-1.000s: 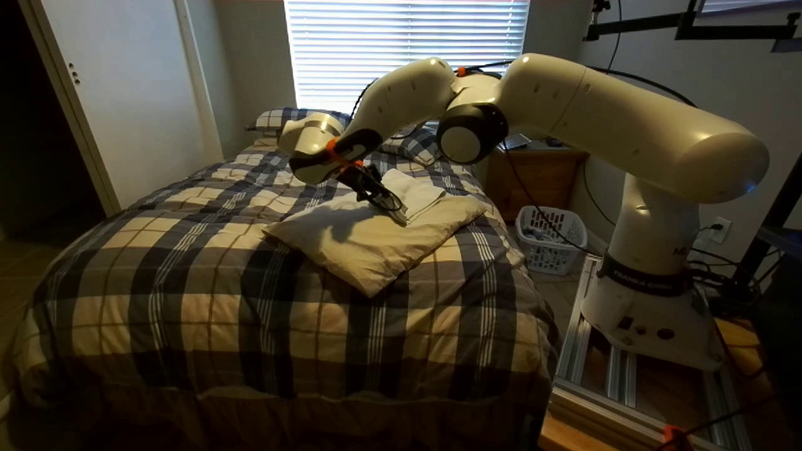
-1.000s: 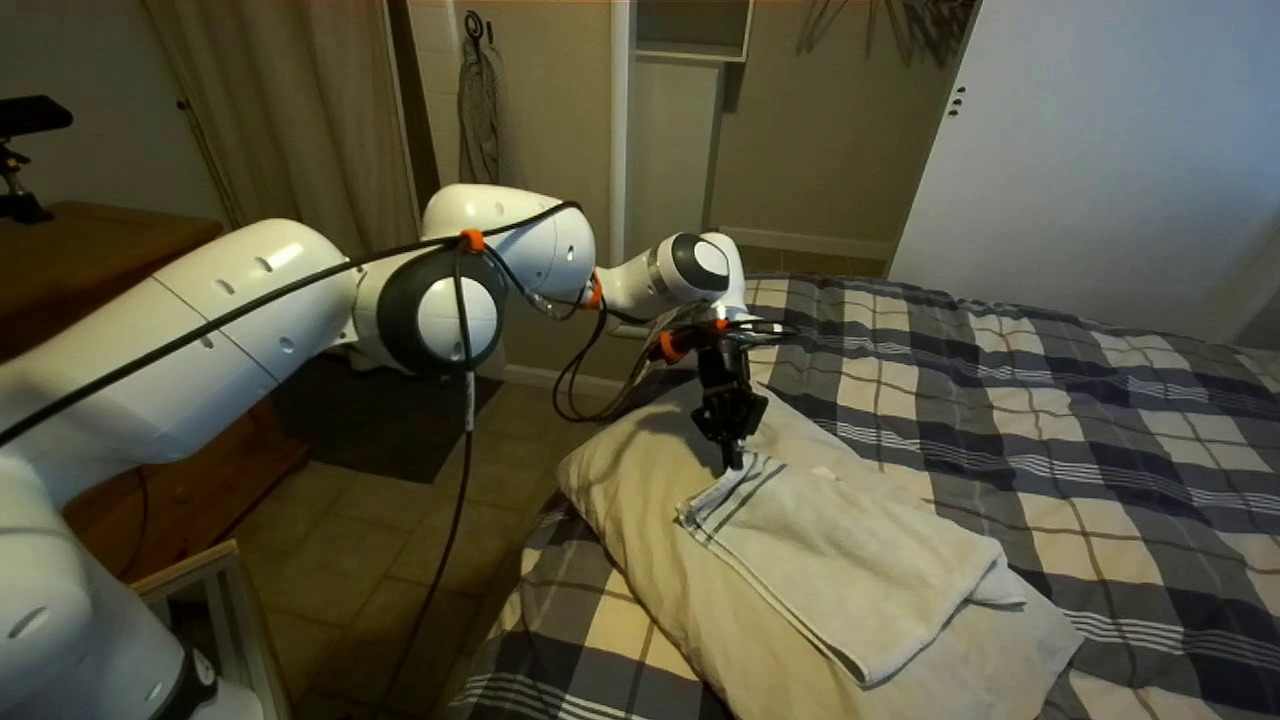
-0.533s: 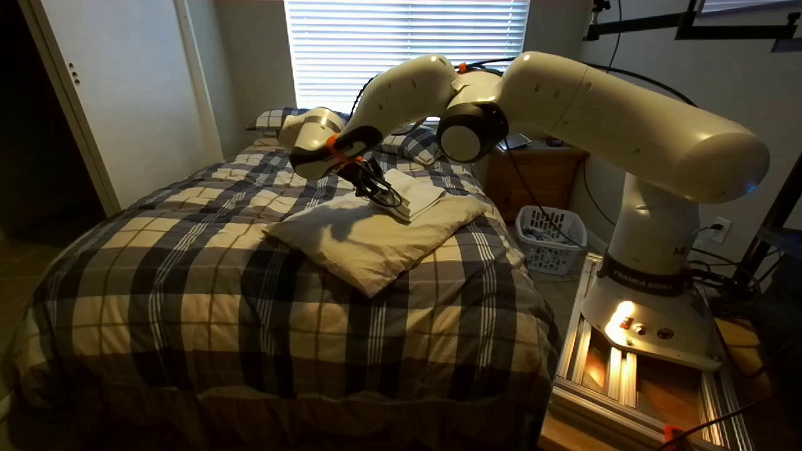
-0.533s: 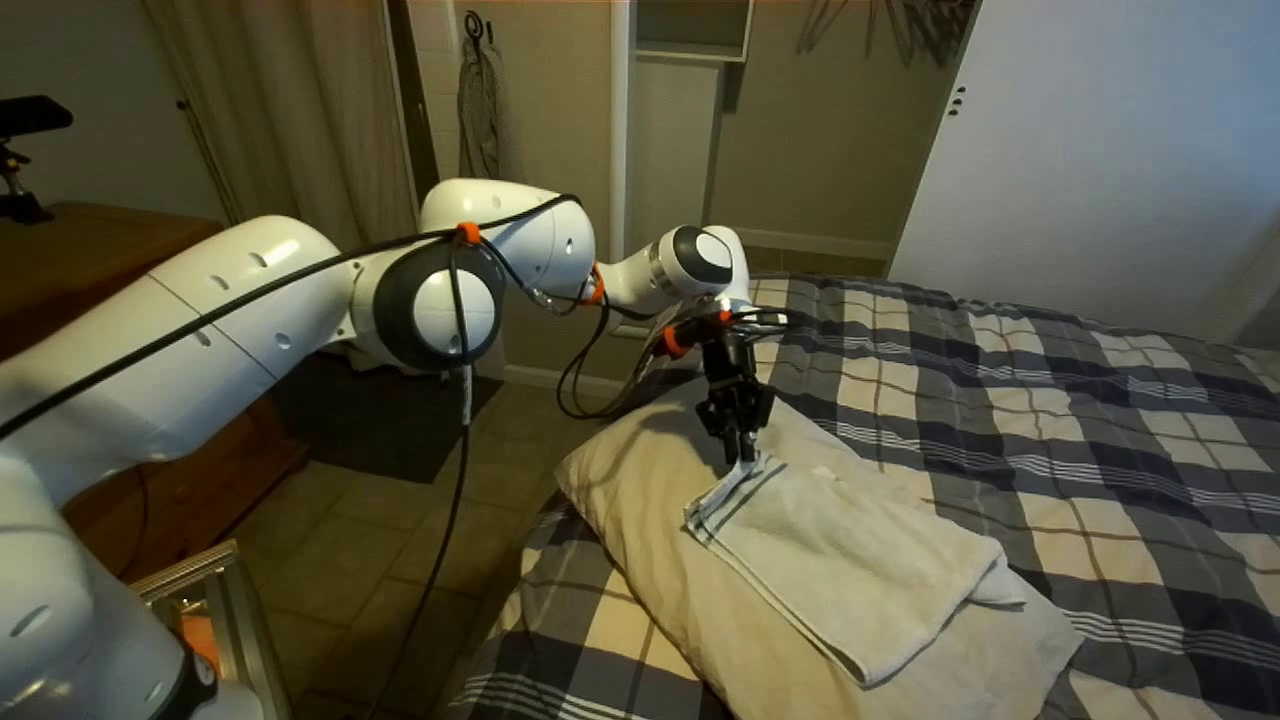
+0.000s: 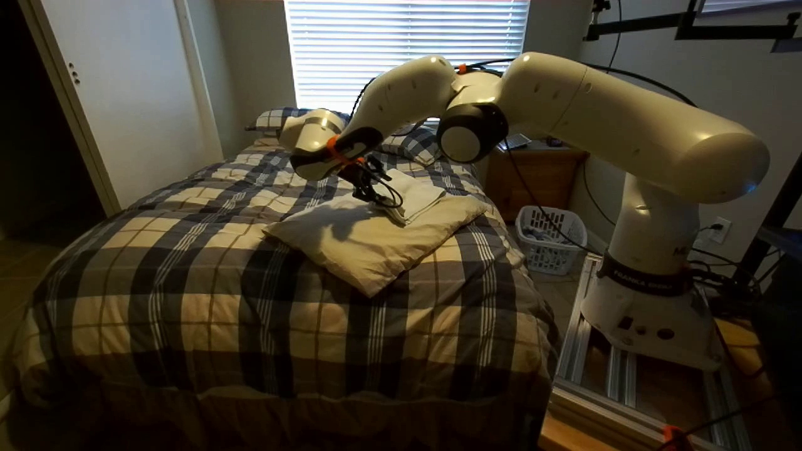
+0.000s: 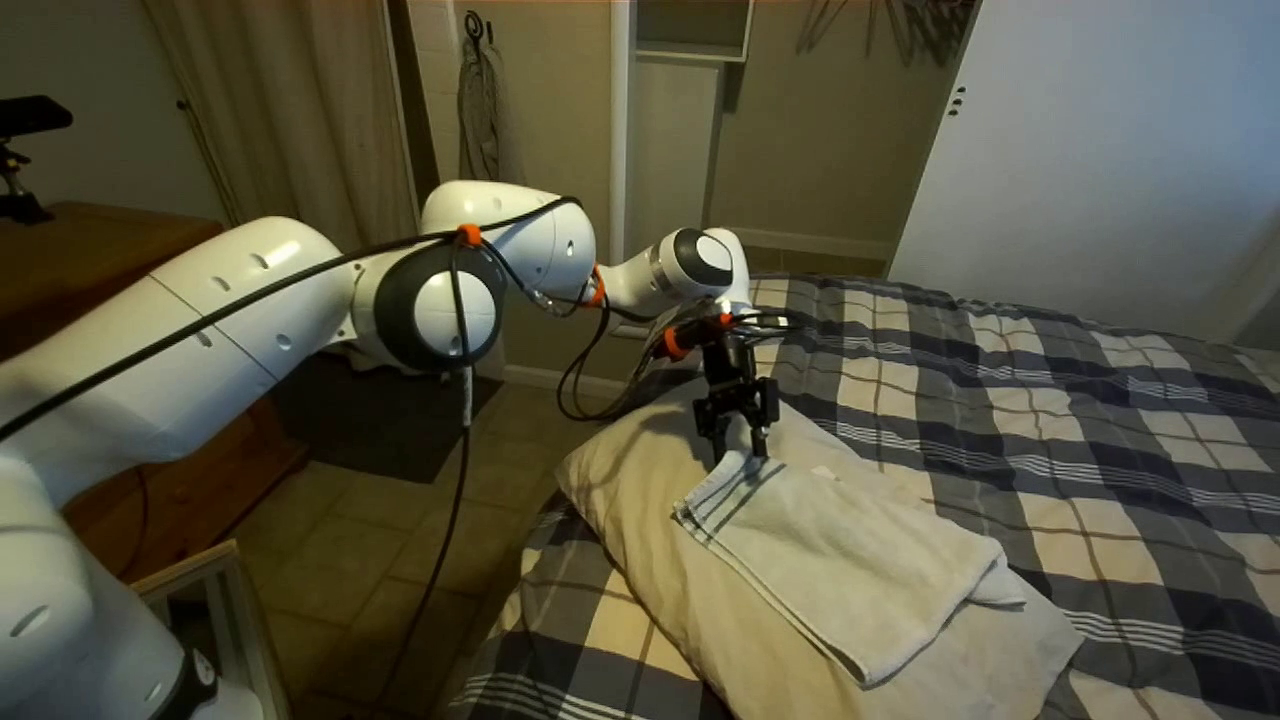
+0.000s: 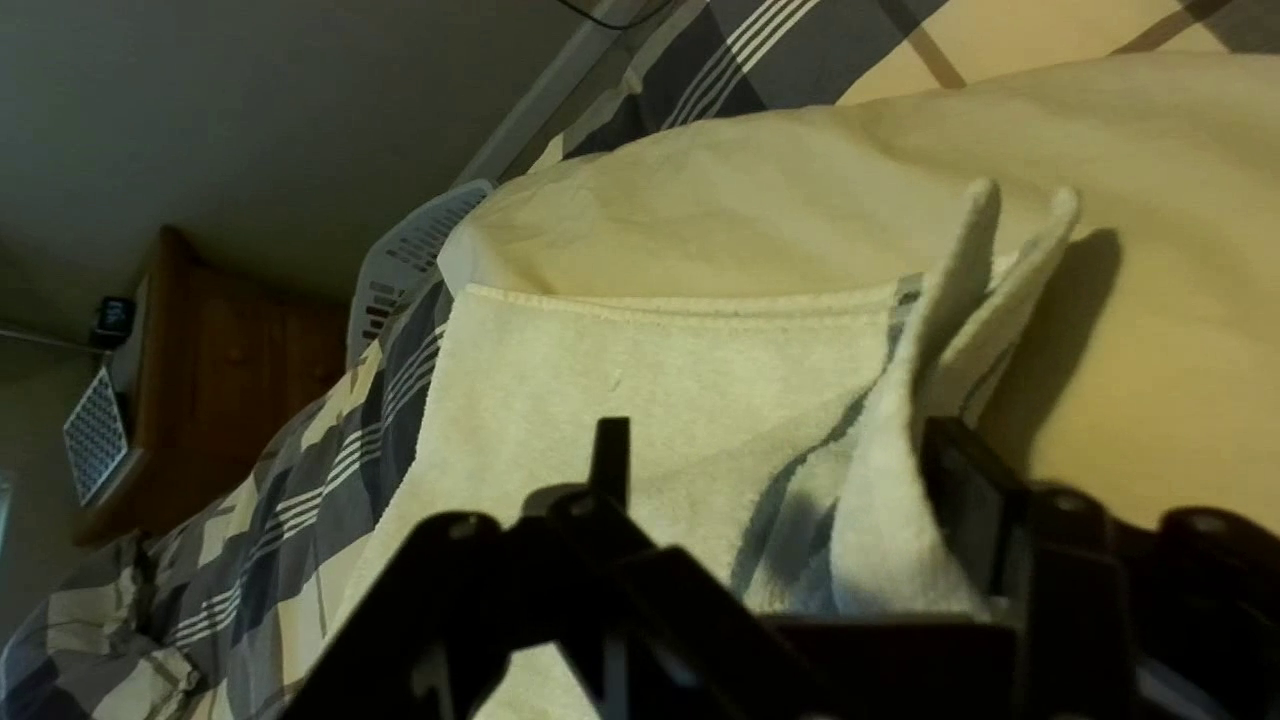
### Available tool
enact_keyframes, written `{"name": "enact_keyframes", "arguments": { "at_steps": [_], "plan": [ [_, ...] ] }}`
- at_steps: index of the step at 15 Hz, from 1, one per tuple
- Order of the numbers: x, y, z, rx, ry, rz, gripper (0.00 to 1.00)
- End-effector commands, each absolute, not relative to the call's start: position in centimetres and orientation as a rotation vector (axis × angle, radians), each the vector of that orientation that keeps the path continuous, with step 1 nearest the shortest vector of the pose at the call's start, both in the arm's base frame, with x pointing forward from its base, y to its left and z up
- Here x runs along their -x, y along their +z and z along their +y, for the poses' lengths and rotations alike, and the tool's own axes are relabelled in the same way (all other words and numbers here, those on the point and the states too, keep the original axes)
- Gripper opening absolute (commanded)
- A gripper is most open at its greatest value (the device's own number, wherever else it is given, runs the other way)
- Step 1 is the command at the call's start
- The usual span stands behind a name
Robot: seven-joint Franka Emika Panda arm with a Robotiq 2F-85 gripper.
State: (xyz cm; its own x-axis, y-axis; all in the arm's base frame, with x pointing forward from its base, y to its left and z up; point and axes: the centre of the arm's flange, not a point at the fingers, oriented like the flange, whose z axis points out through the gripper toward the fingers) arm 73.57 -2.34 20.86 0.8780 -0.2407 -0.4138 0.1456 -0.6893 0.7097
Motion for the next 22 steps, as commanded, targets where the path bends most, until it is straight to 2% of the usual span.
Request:
{"name": "enact_keyframes", "arguments": {
  "at_steps": [1,2,3,6,8,9,10,11,12,13,16,17,19,22],
  "plan": [
    [-73.4,21.2,-2.3,-2.239,-0.625,-0.050,1.00],
    [-73.4,21.3,-2.3,-2.241,-0.623,-0.051,1.00],
    [-73.4,21.3,-2.2,-2.241,-0.621,-0.049,0.91],
    [-73.4,21.5,-2.1,-2.245,-0.618,-0.046,0.76],
    [-73.3,21.7,-1.9,-2.246,-0.616,-0.050,0.73],
    [-73.3,21.9,-1.8,-2.248,-0.616,-0.049,0.81],
    [-73.3,22.0,-1.6,-2.247,-0.613,-0.050,0.83],
    [-73.3,22.1,-1.5,-2.249,-0.608,-0.046,0.98],
    [-73.2,22.2,-1.3,-2.251,-0.605,-0.043,0.95],
    [-73.2,22.2,-1.2,-2.248,-0.603,-0.042,0.99],
    [-73.1,22.3,-0.9,-2.247,-0.604,-0.038,0.98],
    [-73.1,22.2,-1.0,-2.246,-0.605,-0.036,0.75],
    [-73.1,21.8,-1.3,-2.245,-0.612,-0.043,0.72],
    [-73.1,21.3,-1.6,-2.251,-0.620,-0.043,0.50]
  ]
}}
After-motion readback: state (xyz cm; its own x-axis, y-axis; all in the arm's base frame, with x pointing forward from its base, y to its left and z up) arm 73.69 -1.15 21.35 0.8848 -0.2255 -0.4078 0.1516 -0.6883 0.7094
